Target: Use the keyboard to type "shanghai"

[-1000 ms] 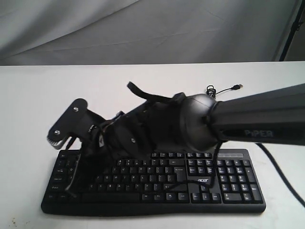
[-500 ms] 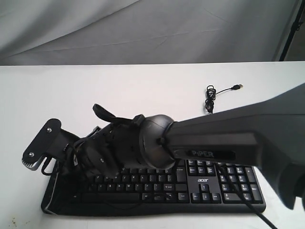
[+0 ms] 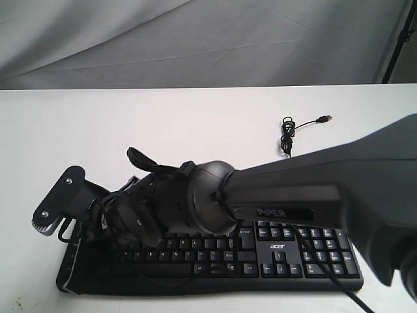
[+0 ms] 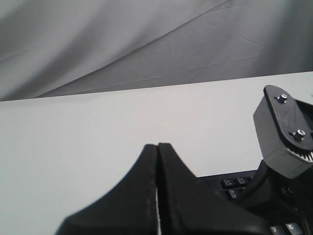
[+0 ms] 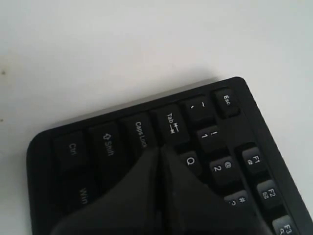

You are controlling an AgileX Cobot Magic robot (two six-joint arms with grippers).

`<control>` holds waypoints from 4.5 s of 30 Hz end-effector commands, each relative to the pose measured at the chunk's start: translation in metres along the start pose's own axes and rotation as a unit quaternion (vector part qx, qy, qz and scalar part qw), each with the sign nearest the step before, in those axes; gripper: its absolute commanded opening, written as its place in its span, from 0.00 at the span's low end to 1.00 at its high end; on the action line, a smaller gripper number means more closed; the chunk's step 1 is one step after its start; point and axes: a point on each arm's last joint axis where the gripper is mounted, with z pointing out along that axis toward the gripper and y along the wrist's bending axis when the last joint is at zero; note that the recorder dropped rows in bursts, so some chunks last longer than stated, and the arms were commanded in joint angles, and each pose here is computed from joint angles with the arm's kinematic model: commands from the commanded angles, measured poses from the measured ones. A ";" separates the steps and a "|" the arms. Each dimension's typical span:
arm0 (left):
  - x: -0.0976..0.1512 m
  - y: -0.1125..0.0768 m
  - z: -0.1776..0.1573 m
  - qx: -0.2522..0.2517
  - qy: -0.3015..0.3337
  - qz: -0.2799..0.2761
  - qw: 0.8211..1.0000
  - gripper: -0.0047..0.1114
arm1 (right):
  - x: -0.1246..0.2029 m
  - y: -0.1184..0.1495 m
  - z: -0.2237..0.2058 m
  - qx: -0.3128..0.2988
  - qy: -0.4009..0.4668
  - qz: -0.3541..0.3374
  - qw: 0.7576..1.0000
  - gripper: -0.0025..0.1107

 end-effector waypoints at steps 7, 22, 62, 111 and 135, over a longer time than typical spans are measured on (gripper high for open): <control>0.001 0.000 0.000 0.001 -0.003 0.001 1.000 0.04 | 0.001 -0.001 0.001 -0.002 0.007 -0.004 1.000 0.02; 0.001 0.000 0.000 0.001 -0.003 0.001 1.000 0.04 | 0.025 -0.045 -0.083 0.040 0.009 0.056 0.998 0.02; 0.001 0.000 0.000 0.001 -0.003 0.001 1.000 0.04 | 0.084 -0.047 -0.069 0.071 0.013 0.082 0.994 0.02; 0.001 0.000 0.000 0.001 -0.003 0.001 1.000 0.04 | 0.104 -0.014 -0.265 0.111 -0.194 0.174 0.959 0.02; 0.001 0.000 0.000 0.001 -0.003 0.001 1.000 0.04 | 0.240 0.015 -0.363 0.406 -0.287 0.292 0.817 0.02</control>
